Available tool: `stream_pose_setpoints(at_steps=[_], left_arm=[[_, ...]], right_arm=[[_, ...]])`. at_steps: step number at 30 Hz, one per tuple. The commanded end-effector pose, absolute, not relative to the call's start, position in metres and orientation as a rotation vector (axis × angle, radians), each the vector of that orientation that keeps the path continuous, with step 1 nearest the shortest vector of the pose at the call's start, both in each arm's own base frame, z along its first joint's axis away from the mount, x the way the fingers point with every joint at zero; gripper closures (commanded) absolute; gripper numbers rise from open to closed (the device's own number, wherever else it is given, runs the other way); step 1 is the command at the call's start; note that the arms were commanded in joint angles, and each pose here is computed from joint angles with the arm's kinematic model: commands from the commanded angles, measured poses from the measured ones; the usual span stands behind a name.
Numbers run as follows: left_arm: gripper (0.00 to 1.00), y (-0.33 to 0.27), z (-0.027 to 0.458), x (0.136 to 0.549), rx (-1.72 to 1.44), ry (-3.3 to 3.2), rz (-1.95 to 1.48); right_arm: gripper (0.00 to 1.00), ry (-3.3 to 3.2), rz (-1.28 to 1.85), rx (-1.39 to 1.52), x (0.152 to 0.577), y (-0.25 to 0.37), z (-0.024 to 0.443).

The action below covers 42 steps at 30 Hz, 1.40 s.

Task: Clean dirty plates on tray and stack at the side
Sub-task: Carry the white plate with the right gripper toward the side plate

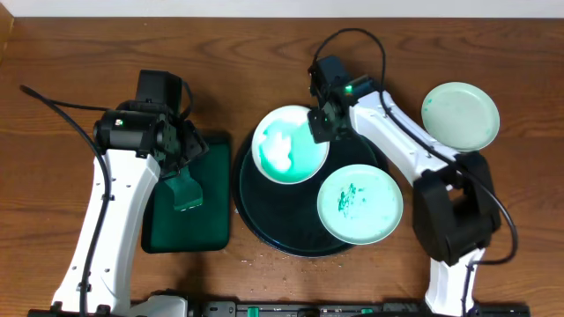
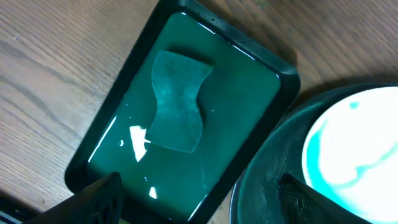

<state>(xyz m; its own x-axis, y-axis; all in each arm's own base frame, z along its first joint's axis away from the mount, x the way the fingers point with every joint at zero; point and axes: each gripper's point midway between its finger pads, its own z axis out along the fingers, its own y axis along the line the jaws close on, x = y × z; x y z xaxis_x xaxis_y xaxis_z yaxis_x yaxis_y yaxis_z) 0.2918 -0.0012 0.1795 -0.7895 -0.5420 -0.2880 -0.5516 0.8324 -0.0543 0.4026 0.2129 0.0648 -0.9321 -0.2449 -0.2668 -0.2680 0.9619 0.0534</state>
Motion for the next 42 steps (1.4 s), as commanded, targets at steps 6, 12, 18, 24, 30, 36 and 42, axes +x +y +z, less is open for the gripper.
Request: stream_pose_setpoints(at_steps=[6, 12, 18, 24, 30, 36, 42], left_arm=[[0.2, -0.001, 0.182, 0.294, -0.81, 2.725, 0.052], [0.2, -0.001, 0.182, 0.294, -0.81, 2.725, 0.052], [0.2, -0.001, 0.182, 0.294, -0.81, 2.725, 0.052], [0.2, -0.001, 0.182, 0.294, -0.81, 2.725, 0.052], [0.2, -0.001, 0.182, 0.294, -0.81, 2.726, 0.053], [0.2, -0.001, 0.179, 0.293, -0.811, 2.729, 0.055], [0.2, 0.0, 0.178, 0.294, -0.812, 2.735, 0.059]], right_arm=[[0.99, 2.704, -0.155, -0.455, 0.417, 0.177, 0.109], [0.99, 2.622, -0.257, -0.495, 0.419, 0.163, 0.139], [0.99, 2.536, -0.303, -0.56, 0.419, 0.155, 0.171], [0.99, 2.446, -0.375, -0.721, 0.416, 0.151, 0.195], [0.99, 2.344, -0.578, -0.891, 0.414, 0.15, 0.209], [0.99, 2.198, -0.788, -1.076, 0.409, 0.165, 0.224], [0.99, 2.03, -1.029, -1.216, 0.399, 0.181, 0.245]])
